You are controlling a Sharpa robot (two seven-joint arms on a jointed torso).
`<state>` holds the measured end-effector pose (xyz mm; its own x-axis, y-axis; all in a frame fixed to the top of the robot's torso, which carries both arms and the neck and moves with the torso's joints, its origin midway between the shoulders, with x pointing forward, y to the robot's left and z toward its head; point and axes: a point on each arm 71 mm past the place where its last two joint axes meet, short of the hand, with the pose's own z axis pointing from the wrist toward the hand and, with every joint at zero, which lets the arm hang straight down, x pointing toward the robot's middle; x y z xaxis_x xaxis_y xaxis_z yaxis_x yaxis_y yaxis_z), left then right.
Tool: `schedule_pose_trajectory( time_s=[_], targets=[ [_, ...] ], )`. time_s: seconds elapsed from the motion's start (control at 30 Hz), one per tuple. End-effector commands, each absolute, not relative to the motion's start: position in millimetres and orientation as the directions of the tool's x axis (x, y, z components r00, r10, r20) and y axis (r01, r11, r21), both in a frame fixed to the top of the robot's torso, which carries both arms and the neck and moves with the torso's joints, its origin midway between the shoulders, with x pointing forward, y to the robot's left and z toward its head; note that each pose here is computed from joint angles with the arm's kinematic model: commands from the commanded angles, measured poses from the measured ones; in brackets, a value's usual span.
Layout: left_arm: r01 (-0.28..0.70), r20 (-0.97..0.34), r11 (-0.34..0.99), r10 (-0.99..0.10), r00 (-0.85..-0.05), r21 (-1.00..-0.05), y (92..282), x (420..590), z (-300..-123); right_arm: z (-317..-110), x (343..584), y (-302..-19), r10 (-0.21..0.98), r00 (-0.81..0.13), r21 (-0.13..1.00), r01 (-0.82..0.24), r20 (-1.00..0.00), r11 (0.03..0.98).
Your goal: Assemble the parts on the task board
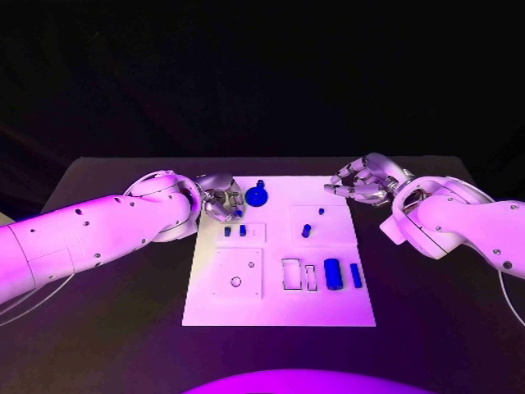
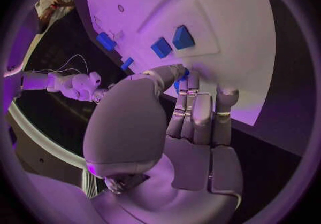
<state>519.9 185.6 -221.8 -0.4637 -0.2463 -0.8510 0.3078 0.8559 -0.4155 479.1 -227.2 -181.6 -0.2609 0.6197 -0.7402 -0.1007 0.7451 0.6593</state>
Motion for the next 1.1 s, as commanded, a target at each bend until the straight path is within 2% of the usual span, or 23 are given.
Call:
schedule_pose_trajectory(
  time_s=[0.03, 1.1],
  targets=[
    [0.307, -0.838, 0.855, -0.231, -0.495, -0.417, 184.3, 517.5, -225.3, -181.5, 478.8, -226.4, 0.612, -0.263, 0.654, -0.111, -0.746, 0.749],
    [0.287, -0.83, 0.852, -0.259, -0.495, -0.437, 188.5, 517.6, -225.2, -182.1, 479.2, -227.2, 0.611, -0.263, 0.653, -0.11, -0.746, 0.75]
  ],
)
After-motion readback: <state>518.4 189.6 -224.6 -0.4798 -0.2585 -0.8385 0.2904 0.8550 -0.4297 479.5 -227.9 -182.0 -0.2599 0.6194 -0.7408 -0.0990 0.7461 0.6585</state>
